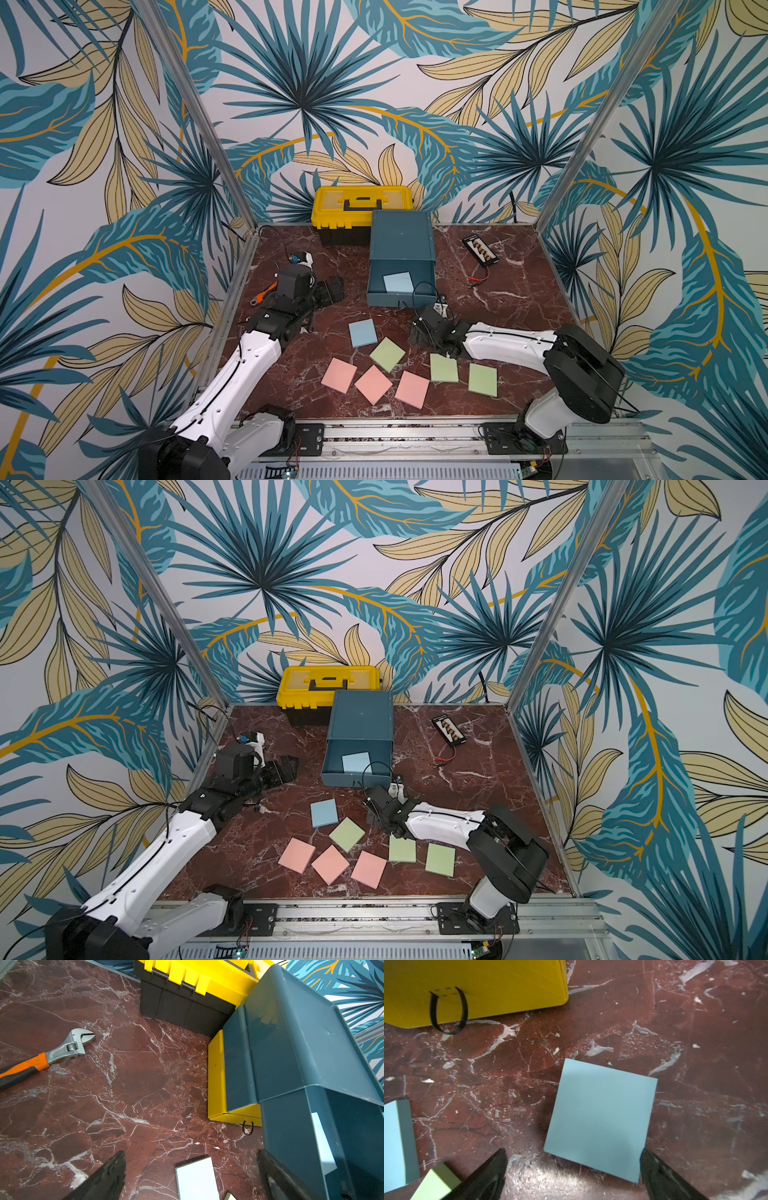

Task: Please put the sticky notes in the drawer by color
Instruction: Adjust the sticky notes at the center of the board.

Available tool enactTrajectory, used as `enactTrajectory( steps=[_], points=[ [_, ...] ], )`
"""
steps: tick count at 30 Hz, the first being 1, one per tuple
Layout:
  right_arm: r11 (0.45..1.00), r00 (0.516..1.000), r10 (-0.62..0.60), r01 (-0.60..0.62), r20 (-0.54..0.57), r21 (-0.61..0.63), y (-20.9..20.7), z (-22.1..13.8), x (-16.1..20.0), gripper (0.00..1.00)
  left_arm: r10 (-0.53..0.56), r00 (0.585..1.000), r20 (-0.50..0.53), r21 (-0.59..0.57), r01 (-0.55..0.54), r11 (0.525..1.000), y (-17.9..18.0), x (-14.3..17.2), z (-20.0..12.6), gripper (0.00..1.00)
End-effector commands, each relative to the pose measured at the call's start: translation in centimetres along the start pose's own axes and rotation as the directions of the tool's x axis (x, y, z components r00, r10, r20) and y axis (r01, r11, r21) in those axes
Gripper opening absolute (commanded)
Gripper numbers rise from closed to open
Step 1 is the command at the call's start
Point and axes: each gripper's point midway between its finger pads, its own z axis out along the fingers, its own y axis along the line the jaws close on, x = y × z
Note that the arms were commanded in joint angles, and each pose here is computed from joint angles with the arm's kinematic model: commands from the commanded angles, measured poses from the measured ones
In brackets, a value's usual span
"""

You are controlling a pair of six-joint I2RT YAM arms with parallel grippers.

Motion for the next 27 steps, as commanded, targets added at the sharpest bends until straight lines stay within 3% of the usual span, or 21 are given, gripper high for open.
enactTrajectory(
  steps=[1, 14, 27],
  points=[
    [0.996, 1.000, 0.000, 0.001, -0.013, 0.087, -1.5, 0.0, 0.5, 1.00, 0.010, 1.000, 0.021, -0.001, -0.010, 1.000, 0.1, -0.1, -0.3, 1.00],
    [0.993, 0.999, -0.003, 0.009, -0.046, 0.114, -1.5, 0.7, 1.2, 1.00, 0.006, 1.000, 0.023, 0.006, -0.006, 1.000, 0.0, 0.0, -0.4, 1.00],
    [0.973, 0.996, 0.031, -0.012, -0.078, 0.232, -3.7, 0.7, 1.6, 0.99, 0.003, 1.000, 0.028, 0.010, -0.003, 1.000, 0.0, -0.1, -0.6, 1.00]
  ],
)
